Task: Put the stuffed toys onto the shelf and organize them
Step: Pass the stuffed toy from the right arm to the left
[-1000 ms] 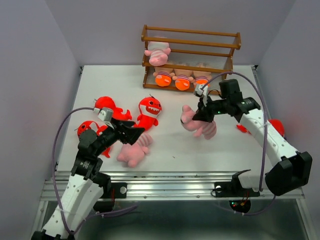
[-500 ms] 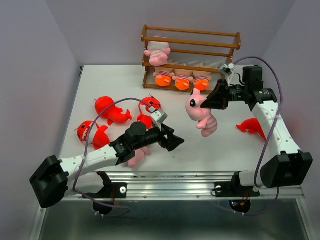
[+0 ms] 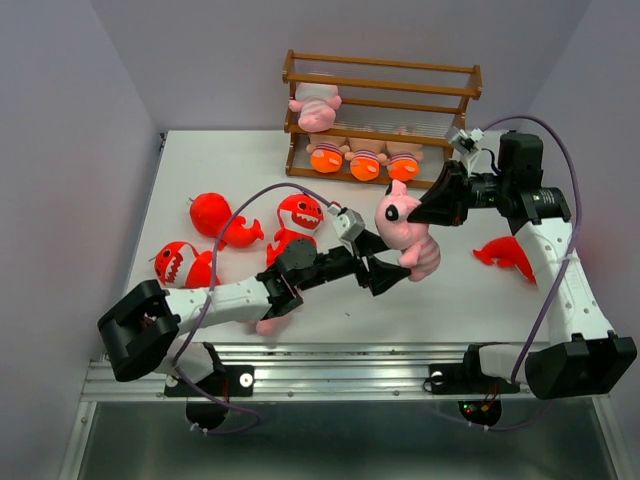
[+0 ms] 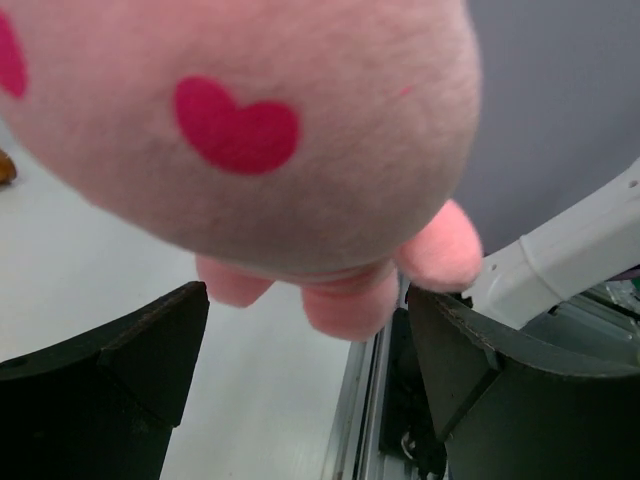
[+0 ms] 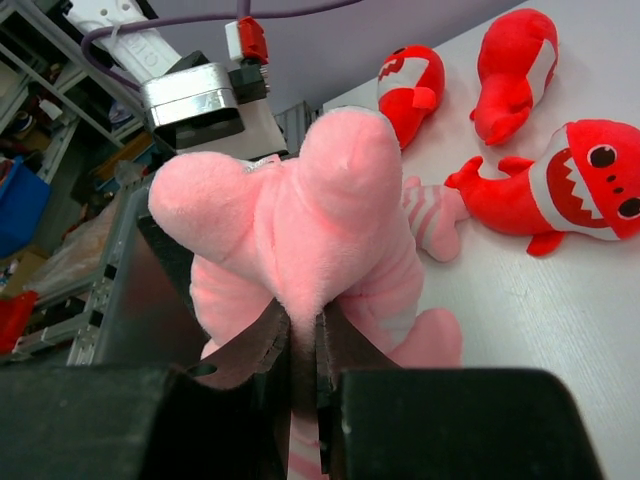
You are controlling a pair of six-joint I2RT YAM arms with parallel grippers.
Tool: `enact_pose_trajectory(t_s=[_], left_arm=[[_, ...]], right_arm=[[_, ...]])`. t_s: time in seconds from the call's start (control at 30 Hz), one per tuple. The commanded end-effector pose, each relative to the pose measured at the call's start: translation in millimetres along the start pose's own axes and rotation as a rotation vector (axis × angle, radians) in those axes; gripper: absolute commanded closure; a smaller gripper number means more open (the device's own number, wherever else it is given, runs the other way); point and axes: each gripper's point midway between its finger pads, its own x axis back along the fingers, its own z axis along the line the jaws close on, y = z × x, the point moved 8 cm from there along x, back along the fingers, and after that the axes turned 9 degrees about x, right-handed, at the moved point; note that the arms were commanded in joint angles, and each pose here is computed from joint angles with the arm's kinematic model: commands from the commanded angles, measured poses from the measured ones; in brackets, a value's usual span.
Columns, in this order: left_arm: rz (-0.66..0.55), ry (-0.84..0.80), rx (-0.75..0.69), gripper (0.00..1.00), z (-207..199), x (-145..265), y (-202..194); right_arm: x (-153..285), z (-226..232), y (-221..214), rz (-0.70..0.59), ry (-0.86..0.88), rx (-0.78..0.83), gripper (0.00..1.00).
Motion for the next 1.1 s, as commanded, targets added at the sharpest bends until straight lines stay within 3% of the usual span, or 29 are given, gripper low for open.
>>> enact_pose_trajectory(t_s=[0.0, 0.2, 0.23, 0.27, 0.3, 0.37, 0.4, 0.5, 0.53, 0.67, 0.8, 0.9, 0.97, 1.0, 1.07], left_arm=[[-0.176, -0.160, -0.011, 0.08, -34, -16, 35], [-0.233, -0.168, 0.019, 0.09, -41, -39, 36], [-0.249, -0.166, 0.031, 0.12, -41, -43, 36], [-0.259, -0.151, 0.037, 0.20, -39, -45, 37], [-0.272, -0.131, 0.050, 0.20, -37, -46, 38], [-0.301, -0.083, 0.067, 0.42, -32, -50, 41], [-0.318, -0.062, 0.072, 0.60, -30, -50, 42], [-0.370, -0.049, 0.081, 0.90, -30, -46, 49], [-0.389, -0.052, 0.080, 0.93, -32, -43, 52], [-0.414, -0.044, 0.057, 1.00, -34, -34, 58], [-0.416, 0.062, -0.022, 1.00, -28, -19, 64], [-0.317, 0.144, -0.098, 1.00, -23, -9, 62], [-0.208, 0.215, -0.167, 1.00, -18, -3, 57], [-0.188, 0.237, -0.186, 1.00, -17, -2, 60], [-0.097, 0.294, -0.218, 1.00, -11, 5, 52]], right_arm=[[1, 5, 7, -0.006, -0.008, 0.028, 0.87], [0, 11, 22, -0.058, -0.100, 0.009, 0.88], [-1, 7, 21, -0.087, -0.111, 0.074, 0.88], [0, 19, 26, -0.124, -0.131, 0.024, 0.88], [-1, 21, 26, -0.147, -0.139, 0.029, 0.88], [-1, 20, 25, -0.158, -0.148, 0.006, 0.88], [-1, 19, 25, -0.163, -0.154, -0.008, 0.88], [-1, 19, 21, -0.168, -0.171, -0.004, 0.88], [-1, 19, 20, -0.169, -0.172, -0.009, 0.88], [-1, 18, 16, -0.170, -0.182, -0.007, 0.86], [-1, 20, 12, -0.171, -0.197, 0.012, 0.76], [1, 18, 9, -0.148, -0.253, 0.041, 0.64], [5, 17, 8, -0.102, -0.315, 0.075, 0.50], [7, 12, 9, -0.091, -0.378, 0.084, 0.37], [11, 12, 10, -0.051, -0.430, 0.120, 0.29]])
